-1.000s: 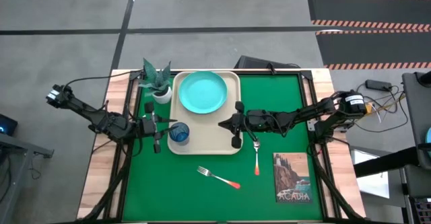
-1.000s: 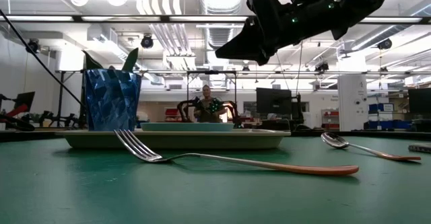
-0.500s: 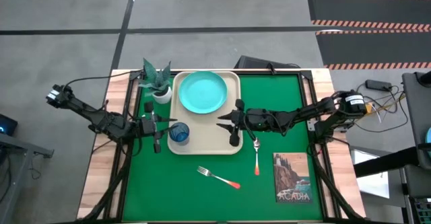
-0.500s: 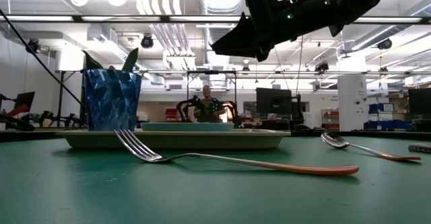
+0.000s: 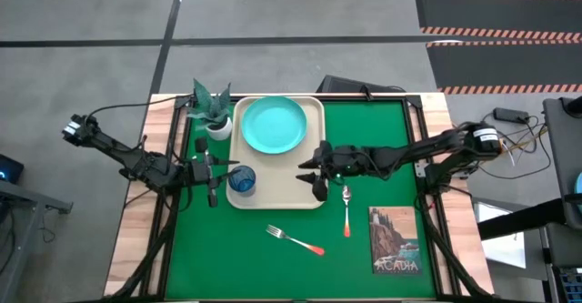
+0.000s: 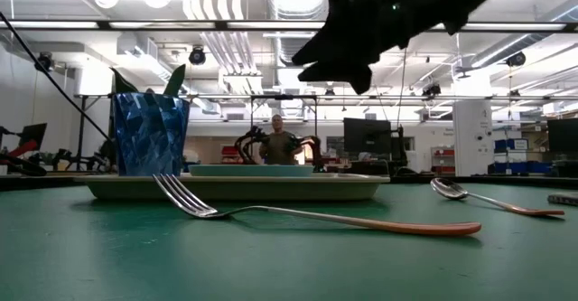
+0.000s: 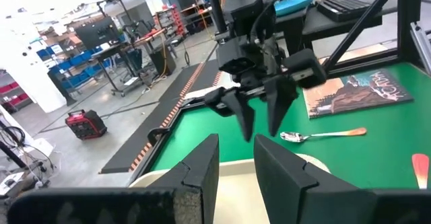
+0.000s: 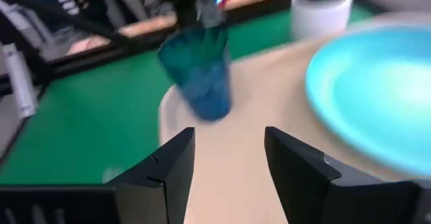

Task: Pick and place plate/cup/fork/spoon on tray
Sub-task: Put the orange spoon on the serving tray to the left of the blue plate

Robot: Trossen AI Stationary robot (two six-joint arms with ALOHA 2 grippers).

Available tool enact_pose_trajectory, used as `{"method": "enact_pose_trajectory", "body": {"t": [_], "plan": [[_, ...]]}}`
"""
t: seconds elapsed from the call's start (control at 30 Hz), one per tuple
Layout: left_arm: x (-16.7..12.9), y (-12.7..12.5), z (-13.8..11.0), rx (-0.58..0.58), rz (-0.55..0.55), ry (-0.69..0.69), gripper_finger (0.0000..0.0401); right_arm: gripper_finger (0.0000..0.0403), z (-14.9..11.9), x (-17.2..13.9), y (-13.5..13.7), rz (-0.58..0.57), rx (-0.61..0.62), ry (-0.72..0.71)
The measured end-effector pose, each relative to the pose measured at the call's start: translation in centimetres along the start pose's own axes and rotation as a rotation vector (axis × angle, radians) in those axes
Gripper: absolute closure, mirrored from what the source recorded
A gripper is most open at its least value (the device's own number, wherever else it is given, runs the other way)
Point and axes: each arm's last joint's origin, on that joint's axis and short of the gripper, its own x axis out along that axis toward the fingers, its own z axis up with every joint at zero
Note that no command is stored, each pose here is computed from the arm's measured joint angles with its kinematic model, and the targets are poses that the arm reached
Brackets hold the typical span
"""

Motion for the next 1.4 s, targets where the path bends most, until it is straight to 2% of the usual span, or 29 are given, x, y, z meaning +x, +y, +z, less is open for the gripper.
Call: {"method": "enact_pose_trajectory", "body": {"t": [0.13, 0.3, 0.43, 0.67, 1.1, 1.23, 1.4], "plan": [[0.0, 0.0, 0.0, 0.032, 0.000, 0.000, 0.0321, 0.0241, 0.6, -0.4, 0.7, -0.003, 0.118, 0.206], [0.0, 0.1, 0.0, 0.052, 0.014, 0.001, 0.0321, 0.0251, 0.2, -1.4, 1.9, -0.140, 0.262, 0.513], [-0.1, 0.1, 0.0, 0.081, 0.021, 0.001, 0.0321, 0.0257, -0.1, -2.6, 2.5, -0.267, 0.374, 0.679], [-0.1, 0.2, 0.0, 0.093, 0.023, 0.001, 0.0321, 0.0259, -0.9, -3.6, 2.8, -0.404, 0.531, 0.772], [-0.1, 0.2, 0.0, 0.129, 0.024, 0.003, 0.0321, 0.0265, -5.7, -4.4, 3.3, -0.533, 0.850, 0.959], [-0.1, 0.2, 0.0, 0.129, 0.024, 0.003, 0.0321, 0.0274, -6.6, -4.1, 3.8, -0.553, 0.875, 1.001], [-0.1, 0.1, 0.0, 0.128, 0.024, 0.003, 0.0321, 0.0283, -7.2, -3.0, 3.7, -0.588, 0.851, 0.959]]}}
